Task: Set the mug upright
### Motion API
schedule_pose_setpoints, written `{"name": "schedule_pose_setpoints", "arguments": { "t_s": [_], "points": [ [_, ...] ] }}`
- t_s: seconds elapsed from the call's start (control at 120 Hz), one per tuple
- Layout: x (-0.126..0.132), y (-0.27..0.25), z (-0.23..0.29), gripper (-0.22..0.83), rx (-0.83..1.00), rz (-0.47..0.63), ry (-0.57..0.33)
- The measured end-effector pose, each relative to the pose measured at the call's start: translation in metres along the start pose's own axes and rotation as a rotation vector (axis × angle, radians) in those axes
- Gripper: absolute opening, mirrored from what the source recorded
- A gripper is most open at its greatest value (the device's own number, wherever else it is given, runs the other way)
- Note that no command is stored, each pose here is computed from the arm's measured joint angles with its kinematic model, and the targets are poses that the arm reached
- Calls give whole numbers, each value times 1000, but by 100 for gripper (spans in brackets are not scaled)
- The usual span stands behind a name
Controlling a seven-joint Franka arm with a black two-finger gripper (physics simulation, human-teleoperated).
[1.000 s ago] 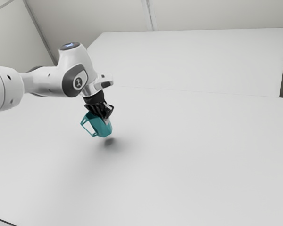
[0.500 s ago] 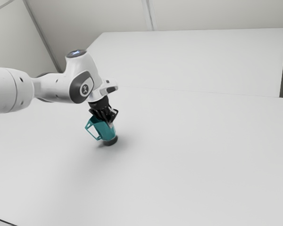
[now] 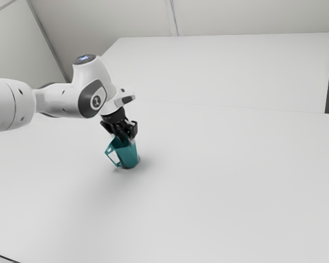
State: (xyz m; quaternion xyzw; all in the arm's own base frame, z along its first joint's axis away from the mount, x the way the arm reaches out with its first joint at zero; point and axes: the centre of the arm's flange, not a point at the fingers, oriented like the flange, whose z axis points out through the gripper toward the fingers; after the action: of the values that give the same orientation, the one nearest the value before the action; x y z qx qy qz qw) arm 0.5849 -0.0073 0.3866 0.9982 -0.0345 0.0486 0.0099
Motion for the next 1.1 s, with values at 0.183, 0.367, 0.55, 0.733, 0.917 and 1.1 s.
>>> {"name": "schedule_pose_setpoints", "arguments": {
  "t_s": [0.183, 0.367, 0.55, 0.733, 0.917, 1.1],
  "points": [
    [9, -2, -56, 26, 8, 16, 63],
    [14, -5, -102, 41, 23, 40, 92],
    [12, -16, -148, 51, 67, 70, 113],
    [6, -27, -188, 56, 99, 80, 120],
    [3, -36, -219, 58, 130, 82, 113],
    [-2, -42, -244, 58, 160, 82, 110]
  ]
}}
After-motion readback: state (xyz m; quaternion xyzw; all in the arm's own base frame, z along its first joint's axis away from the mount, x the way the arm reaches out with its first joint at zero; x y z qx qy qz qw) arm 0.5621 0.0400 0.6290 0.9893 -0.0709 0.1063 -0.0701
